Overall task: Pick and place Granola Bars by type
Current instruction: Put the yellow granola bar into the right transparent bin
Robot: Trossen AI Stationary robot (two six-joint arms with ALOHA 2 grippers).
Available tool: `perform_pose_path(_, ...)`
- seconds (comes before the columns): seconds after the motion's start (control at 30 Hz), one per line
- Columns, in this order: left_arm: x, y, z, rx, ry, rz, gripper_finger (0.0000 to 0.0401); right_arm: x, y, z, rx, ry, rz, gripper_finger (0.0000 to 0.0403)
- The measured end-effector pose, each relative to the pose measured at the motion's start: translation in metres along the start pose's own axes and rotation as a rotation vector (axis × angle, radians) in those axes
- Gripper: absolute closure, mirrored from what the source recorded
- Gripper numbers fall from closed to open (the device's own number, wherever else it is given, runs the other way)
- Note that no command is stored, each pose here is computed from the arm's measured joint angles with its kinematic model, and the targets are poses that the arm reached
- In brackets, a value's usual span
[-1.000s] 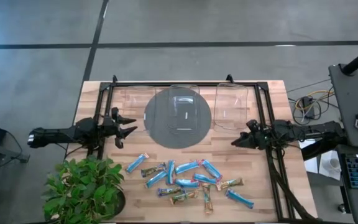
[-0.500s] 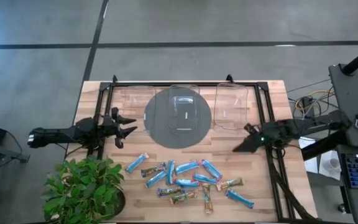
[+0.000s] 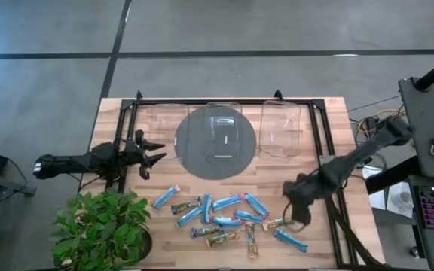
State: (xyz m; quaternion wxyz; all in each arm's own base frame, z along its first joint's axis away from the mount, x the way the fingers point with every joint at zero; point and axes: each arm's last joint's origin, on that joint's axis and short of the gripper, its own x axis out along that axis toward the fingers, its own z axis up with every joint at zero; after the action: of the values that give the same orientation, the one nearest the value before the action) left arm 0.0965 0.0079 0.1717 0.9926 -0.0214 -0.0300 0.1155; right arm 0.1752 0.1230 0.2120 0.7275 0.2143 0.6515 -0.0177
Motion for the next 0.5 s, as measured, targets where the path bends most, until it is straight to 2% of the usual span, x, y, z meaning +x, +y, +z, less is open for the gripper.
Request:
perform_pose_path(0.27, 0.0, 0.0, 0.0, 0.0, 0.0, 0.0, 0.0254, 0.04, 0.061, 0.006, -0.289, 0.046, -0.135, 0.015)
perform_pose_path(0.5, 0.0, 0.0, 0.0, 0.0, 0.0, 0.0, 0.0254, 0.067, 0.074, 0.013, -0.321, 0.045, -0.237, 0.0121)
